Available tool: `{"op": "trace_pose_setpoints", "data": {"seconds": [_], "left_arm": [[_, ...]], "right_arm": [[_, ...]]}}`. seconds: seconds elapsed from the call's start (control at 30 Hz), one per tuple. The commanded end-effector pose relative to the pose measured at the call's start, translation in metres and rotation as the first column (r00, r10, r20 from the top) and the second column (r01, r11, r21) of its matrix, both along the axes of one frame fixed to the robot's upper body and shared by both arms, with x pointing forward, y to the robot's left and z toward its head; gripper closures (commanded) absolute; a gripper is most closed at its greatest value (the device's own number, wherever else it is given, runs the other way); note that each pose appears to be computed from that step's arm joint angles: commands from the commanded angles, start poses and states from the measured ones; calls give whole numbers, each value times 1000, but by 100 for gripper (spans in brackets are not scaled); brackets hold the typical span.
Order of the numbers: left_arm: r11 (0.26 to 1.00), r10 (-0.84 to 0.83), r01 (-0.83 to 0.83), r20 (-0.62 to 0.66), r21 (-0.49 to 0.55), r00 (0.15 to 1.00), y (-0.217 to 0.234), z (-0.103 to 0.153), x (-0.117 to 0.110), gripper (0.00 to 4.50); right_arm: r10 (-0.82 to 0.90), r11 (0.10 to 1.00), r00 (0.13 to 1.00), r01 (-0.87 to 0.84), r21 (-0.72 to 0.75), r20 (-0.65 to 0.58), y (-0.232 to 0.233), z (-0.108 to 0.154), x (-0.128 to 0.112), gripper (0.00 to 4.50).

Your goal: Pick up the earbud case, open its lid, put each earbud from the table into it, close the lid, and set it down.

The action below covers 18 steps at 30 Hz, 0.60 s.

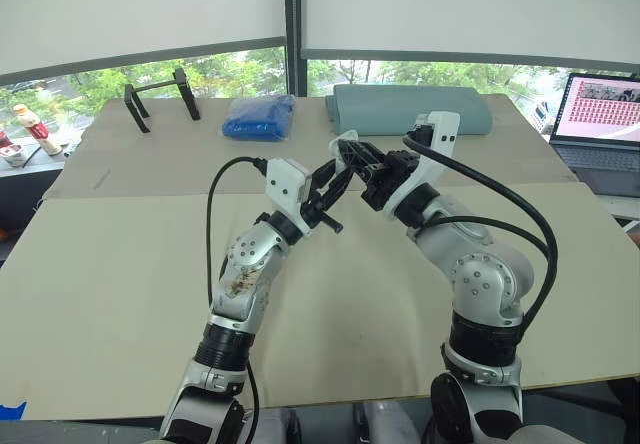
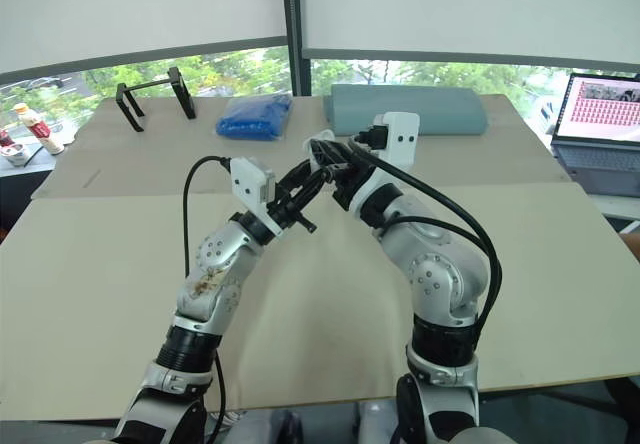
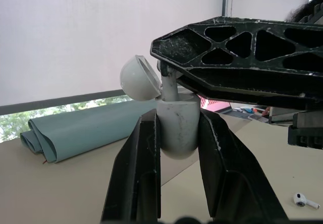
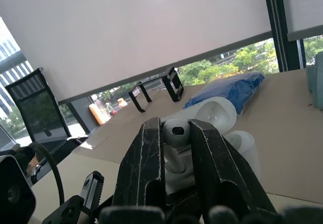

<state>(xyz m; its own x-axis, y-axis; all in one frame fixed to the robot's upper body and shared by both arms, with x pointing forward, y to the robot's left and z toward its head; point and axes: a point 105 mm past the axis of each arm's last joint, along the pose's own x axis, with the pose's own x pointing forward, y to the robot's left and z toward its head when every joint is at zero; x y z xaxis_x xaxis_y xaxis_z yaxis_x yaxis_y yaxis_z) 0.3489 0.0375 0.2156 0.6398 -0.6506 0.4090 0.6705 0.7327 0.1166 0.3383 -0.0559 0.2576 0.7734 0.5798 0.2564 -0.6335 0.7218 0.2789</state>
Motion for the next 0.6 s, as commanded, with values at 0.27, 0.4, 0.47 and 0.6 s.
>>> {"op": "trace_pose_setpoints", "data": {"seconds": [0.27,0.4,0.47,0.6], "left_arm": [[1000,-15,17,91,-23,996,-3,22,-7,397],[1000,-19,21,78,-23,997,-3,18,-7,397],[1000,-18,19,68,-14,998,-1,14,-7,397],[1000,0,0,44,16,999,8,2,-6,397]], "right_arm": [[-42,995,999,42,88,2,-11,9,0,282],[-42,979,999,36,202,26,-30,27,-3,282],[-29,964,999,16,265,44,-43,42,-5,282],[-59,986,996,48,161,67,-80,54,-2,282]]}}
